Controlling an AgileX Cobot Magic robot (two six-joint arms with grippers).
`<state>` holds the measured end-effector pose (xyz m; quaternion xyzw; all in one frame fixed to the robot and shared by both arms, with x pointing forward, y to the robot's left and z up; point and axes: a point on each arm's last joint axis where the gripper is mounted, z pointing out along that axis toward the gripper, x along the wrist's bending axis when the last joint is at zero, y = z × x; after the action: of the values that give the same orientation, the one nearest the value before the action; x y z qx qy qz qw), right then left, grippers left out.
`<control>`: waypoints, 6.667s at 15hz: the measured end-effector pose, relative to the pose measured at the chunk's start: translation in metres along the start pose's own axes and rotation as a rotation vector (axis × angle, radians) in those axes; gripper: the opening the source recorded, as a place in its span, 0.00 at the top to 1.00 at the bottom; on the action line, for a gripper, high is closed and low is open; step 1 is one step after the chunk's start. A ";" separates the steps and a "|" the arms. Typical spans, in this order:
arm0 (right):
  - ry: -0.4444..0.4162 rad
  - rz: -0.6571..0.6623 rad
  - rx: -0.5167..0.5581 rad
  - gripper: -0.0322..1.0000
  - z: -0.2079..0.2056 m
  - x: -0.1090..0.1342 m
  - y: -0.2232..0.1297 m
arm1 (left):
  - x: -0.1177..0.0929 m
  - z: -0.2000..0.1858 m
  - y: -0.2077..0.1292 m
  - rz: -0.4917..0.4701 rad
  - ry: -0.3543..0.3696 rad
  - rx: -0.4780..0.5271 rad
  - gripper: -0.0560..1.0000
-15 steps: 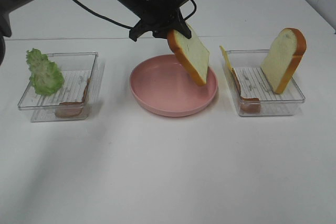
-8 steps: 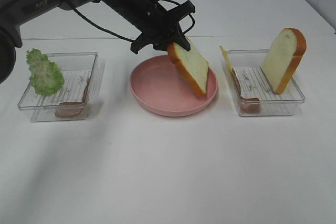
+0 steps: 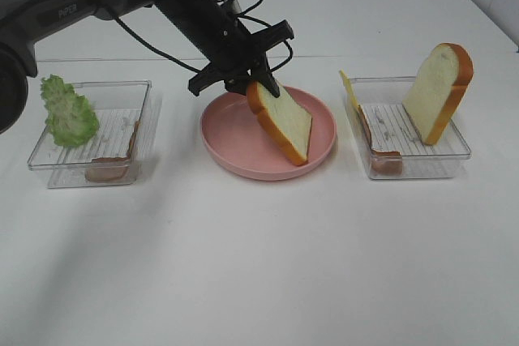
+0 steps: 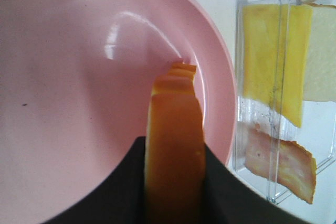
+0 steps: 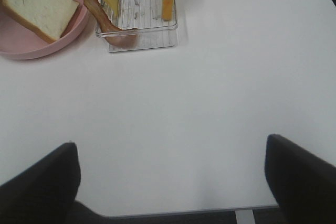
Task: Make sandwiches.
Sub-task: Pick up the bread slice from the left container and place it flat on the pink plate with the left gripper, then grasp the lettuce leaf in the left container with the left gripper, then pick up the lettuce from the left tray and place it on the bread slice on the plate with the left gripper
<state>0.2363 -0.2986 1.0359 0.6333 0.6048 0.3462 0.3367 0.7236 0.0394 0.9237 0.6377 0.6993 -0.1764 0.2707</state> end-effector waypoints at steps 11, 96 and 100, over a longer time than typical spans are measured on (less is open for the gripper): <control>0.000 0.000 0.000 0.08 0.000 0.000 0.000 | 0.001 0.005 0.007 0.090 0.060 -0.113 0.12; 0.000 0.000 0.000 0.08 0.000 0.000 0.000 | 0.113 -0.246 0.029 0.066 0.306 -0.335 0.95; 0.000 0.000 0.000 0.08 0.000 0.000 0.000 | 0.044 -0.209 0.011 0.200 0.217 -0.292 0.95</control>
<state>0.2363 -0.2986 1.0359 0.6333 0.6048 0.3462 0.3367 0.7004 0.1995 1.0630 0.6731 0.6756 0.0243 0.2998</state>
